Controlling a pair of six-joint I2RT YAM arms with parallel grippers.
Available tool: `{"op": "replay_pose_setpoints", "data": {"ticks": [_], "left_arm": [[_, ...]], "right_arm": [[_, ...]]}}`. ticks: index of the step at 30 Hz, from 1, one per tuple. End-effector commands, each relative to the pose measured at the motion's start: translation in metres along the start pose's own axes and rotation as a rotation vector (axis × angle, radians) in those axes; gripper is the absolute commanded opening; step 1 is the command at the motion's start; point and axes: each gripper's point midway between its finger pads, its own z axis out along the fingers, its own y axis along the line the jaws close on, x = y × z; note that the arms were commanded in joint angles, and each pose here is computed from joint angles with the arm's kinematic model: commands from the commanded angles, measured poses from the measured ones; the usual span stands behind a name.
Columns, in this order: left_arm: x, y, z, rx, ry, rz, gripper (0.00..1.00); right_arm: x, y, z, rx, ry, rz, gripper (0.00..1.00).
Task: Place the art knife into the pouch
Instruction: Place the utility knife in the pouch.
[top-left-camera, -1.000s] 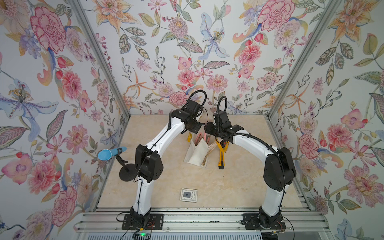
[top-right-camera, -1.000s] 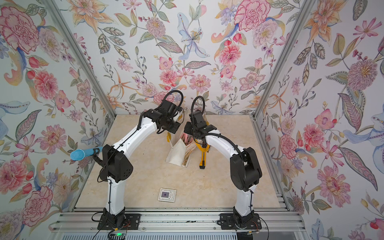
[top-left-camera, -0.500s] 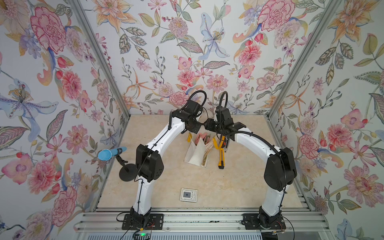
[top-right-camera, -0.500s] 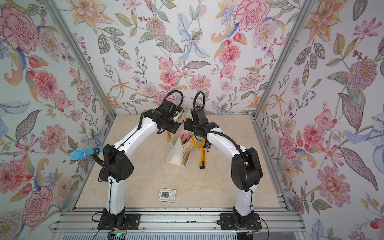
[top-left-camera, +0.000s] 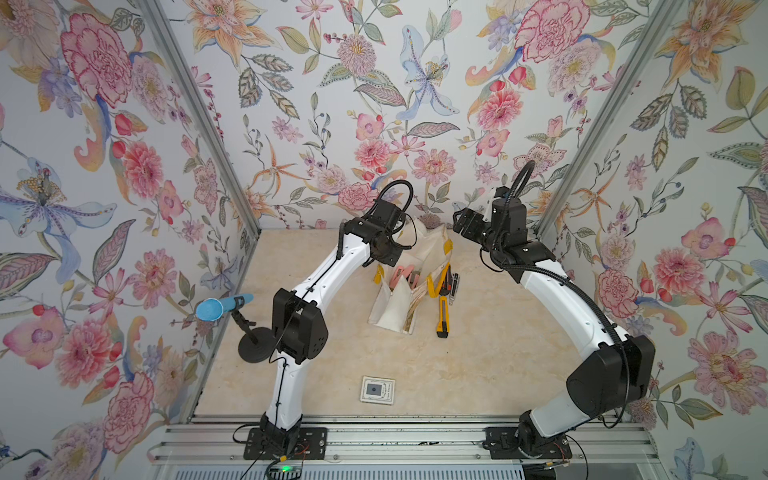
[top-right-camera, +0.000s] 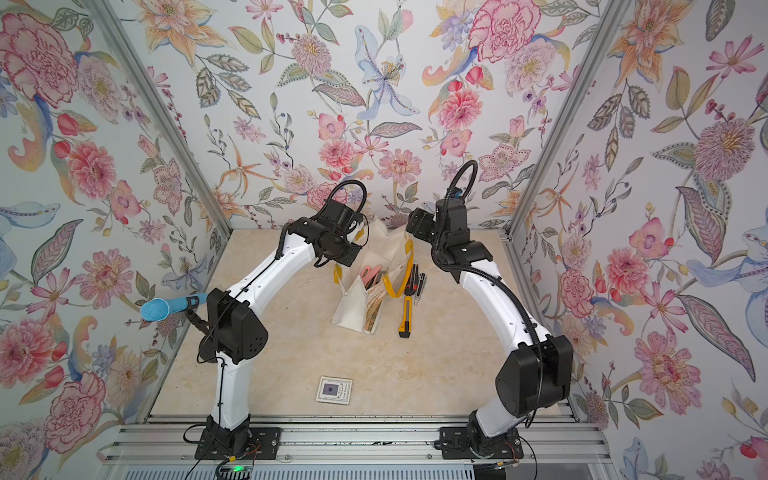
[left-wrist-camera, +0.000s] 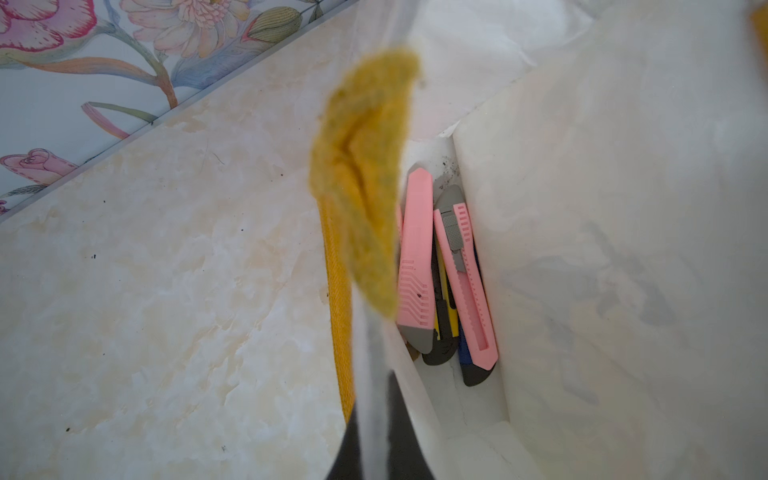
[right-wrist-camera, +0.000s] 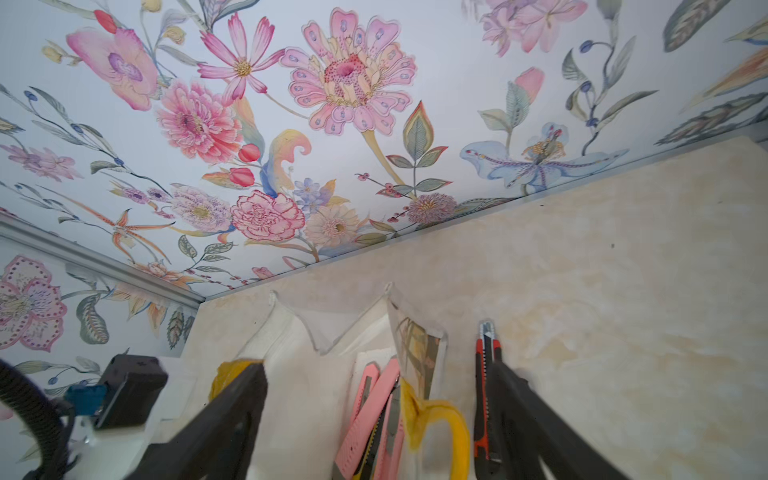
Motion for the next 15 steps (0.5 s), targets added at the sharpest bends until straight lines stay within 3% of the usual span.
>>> {"op": "replay_pose_setpoints", "data": {"ticks": [1, 10, 15], "left_arm": [[-0.007, -0.002, 0.001, -0.007, -0.013, -0.007, 0.00], [-0.006, 0.000, 0.004, -0.015, -0.008, -0.017, 0.00], [-0.006, 0.000, 0.004, -0.021, -0.007, -0.023, 0.00]], "right_arm": [[0.016, -0.032, 0.005, 0.094, 0.021, 0.008, 0.89], [0.063, -0.125, 0.020, 0.331, 0.143, 0.148, 0.90], [0.102, -0.155, 0.038, 0.432, 0.279, 0.134, 0.89]]}}
